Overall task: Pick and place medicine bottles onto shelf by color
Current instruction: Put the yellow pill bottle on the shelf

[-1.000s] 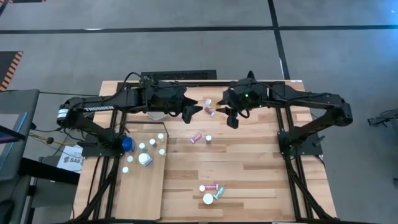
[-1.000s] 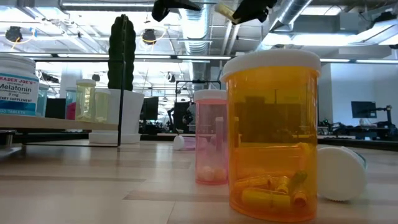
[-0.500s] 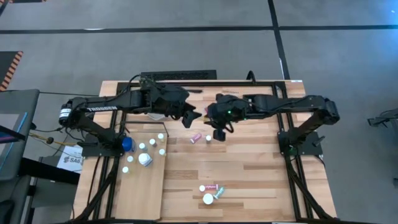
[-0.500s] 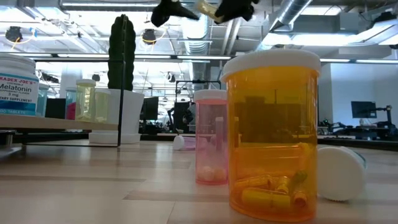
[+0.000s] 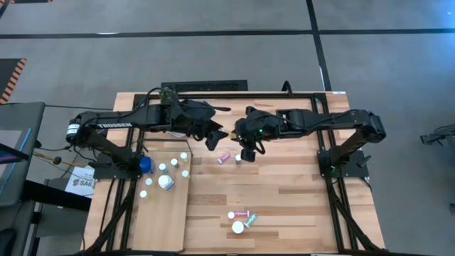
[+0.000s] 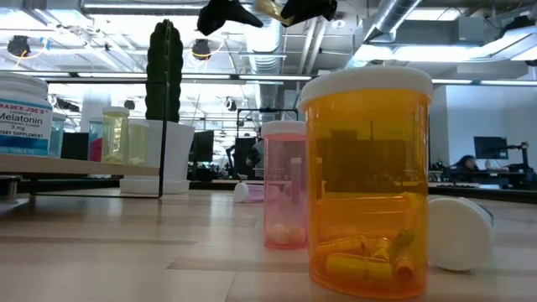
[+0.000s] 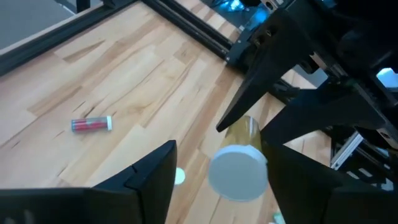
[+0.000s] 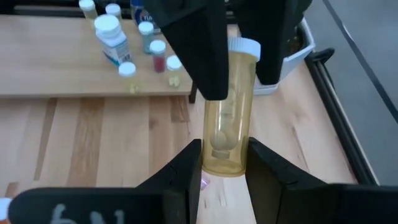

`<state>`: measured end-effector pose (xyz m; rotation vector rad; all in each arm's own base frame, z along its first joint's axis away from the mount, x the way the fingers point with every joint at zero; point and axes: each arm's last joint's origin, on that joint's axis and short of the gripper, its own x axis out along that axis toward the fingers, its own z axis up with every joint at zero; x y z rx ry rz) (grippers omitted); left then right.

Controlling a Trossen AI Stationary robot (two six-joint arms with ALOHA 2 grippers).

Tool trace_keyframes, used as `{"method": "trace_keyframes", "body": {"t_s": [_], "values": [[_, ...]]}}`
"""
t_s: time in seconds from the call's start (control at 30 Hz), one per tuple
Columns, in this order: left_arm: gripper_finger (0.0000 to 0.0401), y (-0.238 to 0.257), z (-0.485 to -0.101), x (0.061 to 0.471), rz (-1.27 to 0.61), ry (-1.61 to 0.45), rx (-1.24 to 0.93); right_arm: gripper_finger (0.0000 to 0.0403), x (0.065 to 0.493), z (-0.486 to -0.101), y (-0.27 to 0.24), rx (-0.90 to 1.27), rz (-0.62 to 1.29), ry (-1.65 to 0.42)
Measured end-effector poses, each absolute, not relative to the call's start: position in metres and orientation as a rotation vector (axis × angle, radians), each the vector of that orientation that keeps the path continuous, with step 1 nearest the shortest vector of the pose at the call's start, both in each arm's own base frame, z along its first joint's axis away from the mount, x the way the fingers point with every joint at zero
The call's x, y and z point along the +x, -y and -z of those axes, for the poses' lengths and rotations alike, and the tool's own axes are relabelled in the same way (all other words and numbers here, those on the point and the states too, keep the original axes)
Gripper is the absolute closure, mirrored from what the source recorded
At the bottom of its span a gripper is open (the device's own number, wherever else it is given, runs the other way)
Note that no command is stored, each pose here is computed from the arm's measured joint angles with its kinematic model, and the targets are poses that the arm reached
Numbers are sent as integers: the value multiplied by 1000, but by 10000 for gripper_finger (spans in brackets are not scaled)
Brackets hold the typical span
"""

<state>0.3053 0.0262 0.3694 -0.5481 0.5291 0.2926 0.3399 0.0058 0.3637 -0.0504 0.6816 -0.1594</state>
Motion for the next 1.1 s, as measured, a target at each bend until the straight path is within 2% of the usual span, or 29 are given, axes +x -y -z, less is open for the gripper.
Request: {"method": "trace_keyframes", "body": {"t_s": [0.37, 0.5, 0.63, 0.8, 0.93, 1.1], "values": [[282, -25, -370, 305, -257, -533, -554, 283, 340, -365, -3, -55, 164, -670], [306, -25, -371, 306, -250, -525, -555, 280, 339, -365, -3, -55, 161, -673], [310, -25, -371, 307, -249, -517, -554, 256, 334, -367, -3, -40, 162, -693], [306, -26, -374, 308, -247, -485, -561, 201, 326, -369, -4, -11, 145, -773], [307, -26, -375, 309, -254, -469, -586, 162, 308, -378, -4, -26, 145, -930], [304, -19, -373, 311, -260, -473, -681, 155, 281, -390, -3, -28, 159, -1092]]}}
